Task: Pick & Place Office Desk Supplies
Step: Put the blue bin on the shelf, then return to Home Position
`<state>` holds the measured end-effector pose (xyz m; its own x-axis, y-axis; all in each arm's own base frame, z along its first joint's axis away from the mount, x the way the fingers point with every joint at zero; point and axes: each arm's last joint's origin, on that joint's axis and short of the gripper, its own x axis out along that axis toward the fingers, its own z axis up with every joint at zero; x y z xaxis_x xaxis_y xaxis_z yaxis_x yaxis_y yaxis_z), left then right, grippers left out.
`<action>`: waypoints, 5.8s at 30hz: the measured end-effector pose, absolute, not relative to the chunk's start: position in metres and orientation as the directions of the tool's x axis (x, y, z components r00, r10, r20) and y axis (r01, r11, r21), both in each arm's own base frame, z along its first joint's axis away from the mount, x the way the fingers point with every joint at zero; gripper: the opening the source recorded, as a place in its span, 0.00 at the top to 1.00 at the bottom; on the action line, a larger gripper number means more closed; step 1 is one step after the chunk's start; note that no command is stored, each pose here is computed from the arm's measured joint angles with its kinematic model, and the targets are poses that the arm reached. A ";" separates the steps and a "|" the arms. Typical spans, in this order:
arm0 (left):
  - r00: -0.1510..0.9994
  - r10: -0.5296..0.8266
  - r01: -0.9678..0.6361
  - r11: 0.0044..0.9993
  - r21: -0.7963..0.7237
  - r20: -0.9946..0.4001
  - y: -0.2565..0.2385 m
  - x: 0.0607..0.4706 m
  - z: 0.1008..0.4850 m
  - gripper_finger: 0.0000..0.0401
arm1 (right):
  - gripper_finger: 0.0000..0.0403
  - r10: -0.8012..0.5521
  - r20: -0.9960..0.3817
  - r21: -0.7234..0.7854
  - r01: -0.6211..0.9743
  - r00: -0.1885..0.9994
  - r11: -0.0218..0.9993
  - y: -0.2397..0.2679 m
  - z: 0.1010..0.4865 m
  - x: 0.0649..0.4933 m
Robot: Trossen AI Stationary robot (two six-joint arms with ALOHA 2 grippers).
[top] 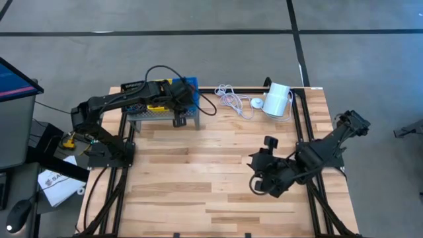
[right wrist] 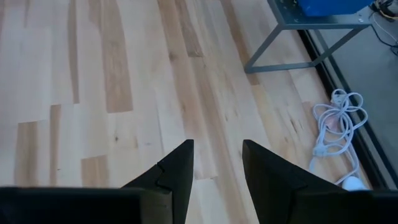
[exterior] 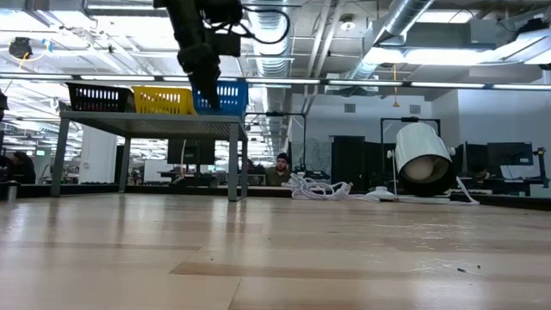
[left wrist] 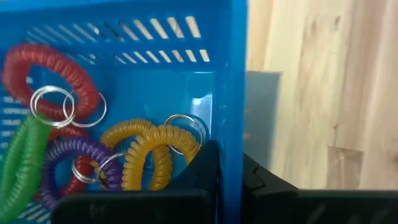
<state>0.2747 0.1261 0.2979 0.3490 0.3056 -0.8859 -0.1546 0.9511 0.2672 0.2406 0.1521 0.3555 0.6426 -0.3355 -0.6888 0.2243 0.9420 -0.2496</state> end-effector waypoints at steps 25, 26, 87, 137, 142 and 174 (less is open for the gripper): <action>0.360 0.299 -0.203 0.950 0.239 -0.884 0.128 0.275 0.285 0.84 | 0.67 -0.370 -0.694 -0.292 0.228 0.618 0.929 0.139 0.355 0.248; 0.361 0.299 -0.210 0.949 0.235 -0.883 0.128 0.275 0.285 0.82 | 0.67 -0.370 -0.694 -0.292 0.228 0.618 0.929 0.139 0.355 0.248; 0.968 -0.245 0.236 0.960 -0.149 -0.047 -0.022 0.086 0.319 0.49 | 0.67 0.092 0.009 0.290 -0.091 0.996 0.953 0.052 0.284 0.083; 0.994 -0.090 0.091 0.996 0.021 -0.059 -0.017 0.132 0.198 0.71 | 0.76 0.178 -0.180 0.250 -0.130 0.967 0.959 -0.048 0.197 0.144; 0.995 -0.073 0.074 0.997 0.024 -0.061 -0.015 0.132 0.196 0.71 | 0.76 0.142 -0.176 0.252 -0.095 0.974 0.963 -0.050 0.178 0.135; 0.991 0.117 -0.113 0.992 0.063 -0.060 -0.009 0.132 0.196 0.72 | 0.76 -0.246 -0.163 0.073 0.260 0.956 0.963 -0.045 0.157 0.110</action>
